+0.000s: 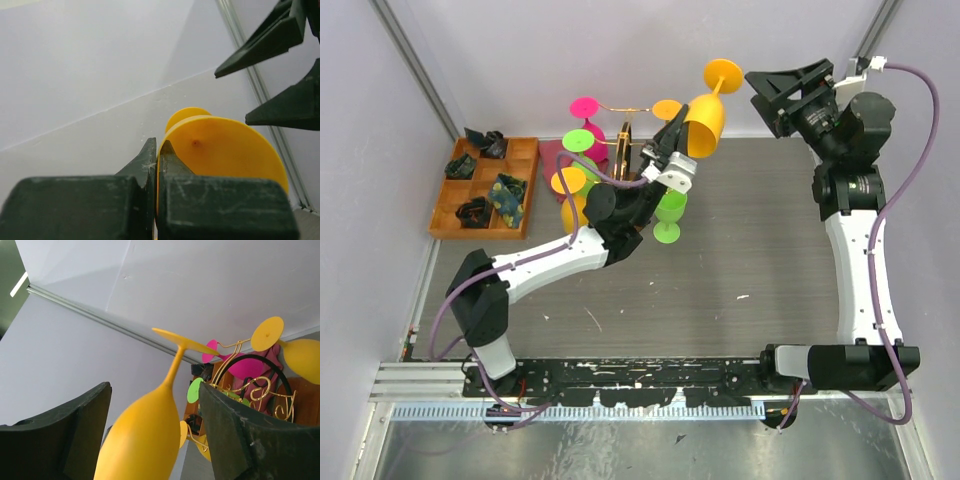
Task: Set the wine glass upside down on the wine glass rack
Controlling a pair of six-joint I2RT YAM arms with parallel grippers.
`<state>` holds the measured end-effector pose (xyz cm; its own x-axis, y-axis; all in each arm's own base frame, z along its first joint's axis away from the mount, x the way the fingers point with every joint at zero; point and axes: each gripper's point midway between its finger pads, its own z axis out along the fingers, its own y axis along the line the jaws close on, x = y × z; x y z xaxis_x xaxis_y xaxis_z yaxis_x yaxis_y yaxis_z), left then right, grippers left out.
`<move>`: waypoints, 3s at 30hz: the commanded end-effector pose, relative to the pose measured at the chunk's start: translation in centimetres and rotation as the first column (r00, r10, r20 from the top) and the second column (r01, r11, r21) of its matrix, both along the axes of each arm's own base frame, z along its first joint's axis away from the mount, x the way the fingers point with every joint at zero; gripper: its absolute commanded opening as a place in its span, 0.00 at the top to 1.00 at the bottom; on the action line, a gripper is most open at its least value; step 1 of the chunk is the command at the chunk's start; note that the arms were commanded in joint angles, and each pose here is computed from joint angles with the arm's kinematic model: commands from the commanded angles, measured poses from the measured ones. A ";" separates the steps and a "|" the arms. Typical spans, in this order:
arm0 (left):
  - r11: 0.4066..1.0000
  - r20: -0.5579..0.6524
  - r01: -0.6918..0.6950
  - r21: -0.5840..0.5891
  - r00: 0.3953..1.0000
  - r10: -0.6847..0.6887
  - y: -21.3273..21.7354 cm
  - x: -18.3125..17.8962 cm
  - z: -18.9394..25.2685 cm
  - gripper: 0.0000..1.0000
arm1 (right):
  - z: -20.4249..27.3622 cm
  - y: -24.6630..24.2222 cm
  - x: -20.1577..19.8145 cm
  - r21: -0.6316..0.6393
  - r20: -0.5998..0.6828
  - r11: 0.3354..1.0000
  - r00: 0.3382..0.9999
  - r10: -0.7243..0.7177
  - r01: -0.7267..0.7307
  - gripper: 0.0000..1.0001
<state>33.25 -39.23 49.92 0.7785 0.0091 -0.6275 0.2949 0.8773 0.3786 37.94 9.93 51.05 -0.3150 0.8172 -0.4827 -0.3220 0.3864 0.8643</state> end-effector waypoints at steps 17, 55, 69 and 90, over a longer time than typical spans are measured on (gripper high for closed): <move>0.989 0.055 0.009 -0.145 0.999 -0.001 1.9 1.0 2.4 1.00 | 0.1 3.0 1.7 0.138 0.022 0.972 0.982 0.190 -0.191 0.34; 0.986 0.020 -0.012 -0.169 1.000 0.016 2.2 1.8 1.5 0.74 | -0.2 7.4 4.0 0.152 0.082 0.936 0.948 0.307 -0.316 0.88; 0.984 -0.163 -0.137 -0.115 0.980 0.118 4.8 3.1 -4.6 0.23 | 3.8 3.7 7.3 0.019 0.231 0.988 0.962 0.146 -0.154 0.99; 0.900 -0.350 -0.319 -0.296 0.913 0.208 14.8 6.3 0.1 0.22 | -8.0 -5.1 9.2 -0.595 0.399 0.684 0.894 -0.204 0.422 0.99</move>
<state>39.25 -26.53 48.03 0.5848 -0.0088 -0.8111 0.0919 0.9942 0.0555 49.28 6.17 38.03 -0.0895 0.4532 -0.8869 -0.2323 0.8564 0.4611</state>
